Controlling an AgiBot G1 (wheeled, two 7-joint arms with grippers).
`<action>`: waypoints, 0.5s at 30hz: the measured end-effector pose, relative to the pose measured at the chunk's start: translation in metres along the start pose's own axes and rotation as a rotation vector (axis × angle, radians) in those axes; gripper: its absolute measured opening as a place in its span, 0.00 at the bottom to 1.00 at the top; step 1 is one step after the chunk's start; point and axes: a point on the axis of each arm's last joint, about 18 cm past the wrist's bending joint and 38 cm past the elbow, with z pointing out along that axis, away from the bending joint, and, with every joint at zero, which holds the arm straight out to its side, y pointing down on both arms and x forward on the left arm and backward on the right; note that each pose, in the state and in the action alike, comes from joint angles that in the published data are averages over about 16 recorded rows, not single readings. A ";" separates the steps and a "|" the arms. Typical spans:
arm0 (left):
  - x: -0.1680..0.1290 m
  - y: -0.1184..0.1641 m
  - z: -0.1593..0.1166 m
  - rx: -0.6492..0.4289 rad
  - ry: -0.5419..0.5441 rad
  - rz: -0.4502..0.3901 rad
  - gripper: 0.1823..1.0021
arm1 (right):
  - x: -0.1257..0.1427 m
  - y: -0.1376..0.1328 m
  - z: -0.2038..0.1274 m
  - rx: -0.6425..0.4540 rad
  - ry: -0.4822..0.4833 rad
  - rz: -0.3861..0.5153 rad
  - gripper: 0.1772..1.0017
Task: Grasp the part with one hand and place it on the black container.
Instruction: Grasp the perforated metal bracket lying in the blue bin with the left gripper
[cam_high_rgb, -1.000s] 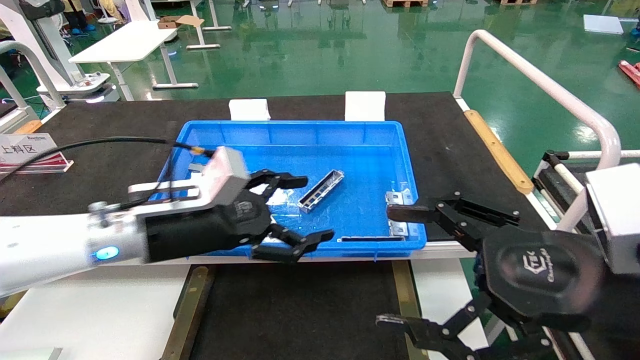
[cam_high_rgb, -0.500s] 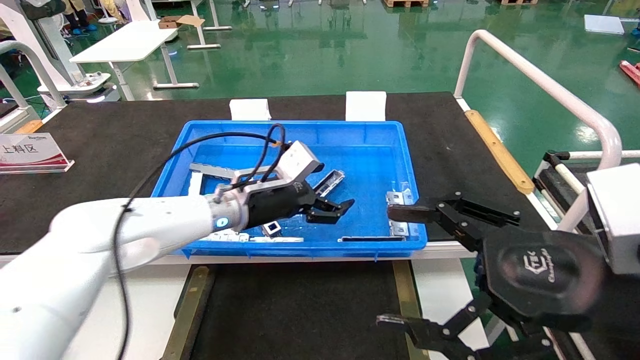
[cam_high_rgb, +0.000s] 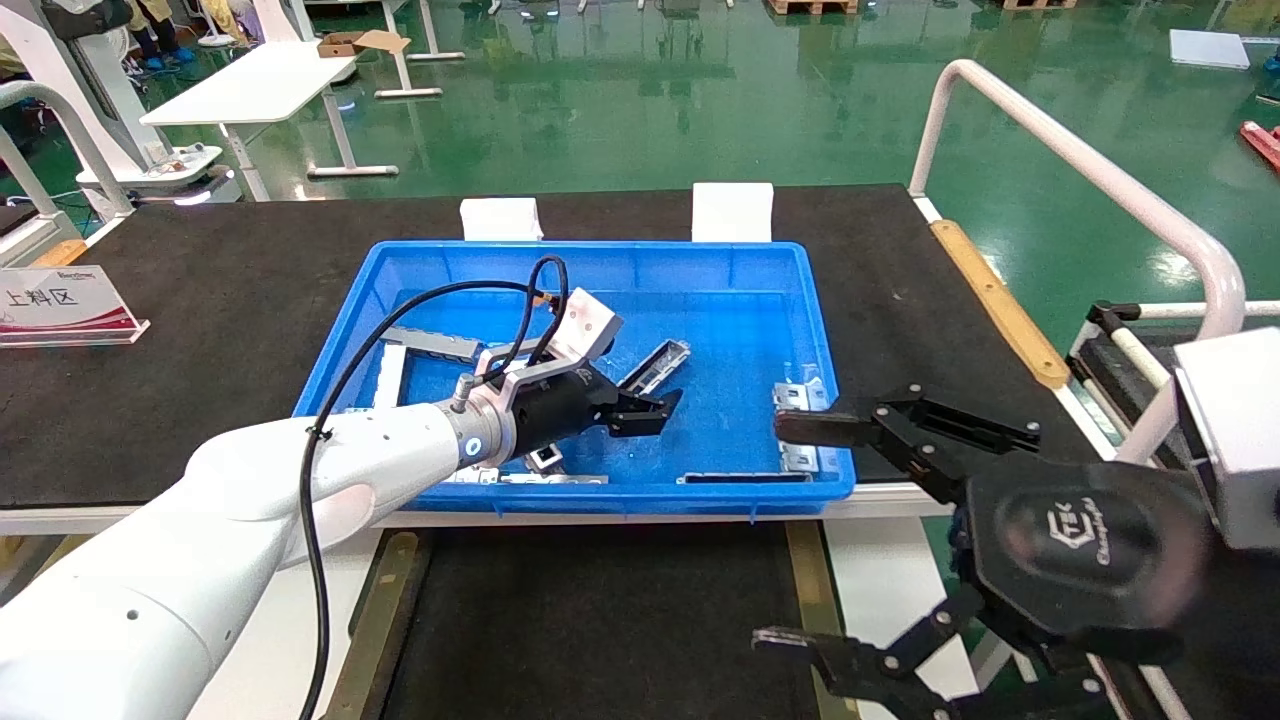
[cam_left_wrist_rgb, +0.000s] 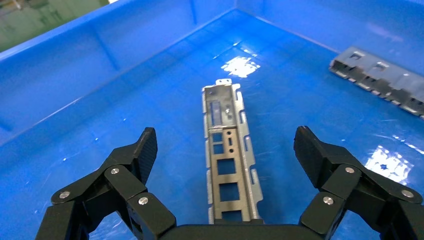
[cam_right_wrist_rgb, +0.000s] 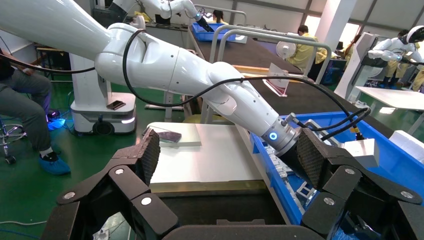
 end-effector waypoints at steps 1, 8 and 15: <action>0.000 0.001 0.001 -0.004 -0.005 -0.006 0.99 | 0.000 0.000 0.000 0.000 0.000 0.000 0.98; 0.004 0.007 0.004 -0.025 -0.023 -0.034 0.94 | 0.000 0.000 0.000 0.000 0.000 0.000 0.93; 0.007 0.012 0.006 -0.036 -0.032 -0.049 0.86 | 0.000 0.000 0.000 0.000 0.000 0.000 0.82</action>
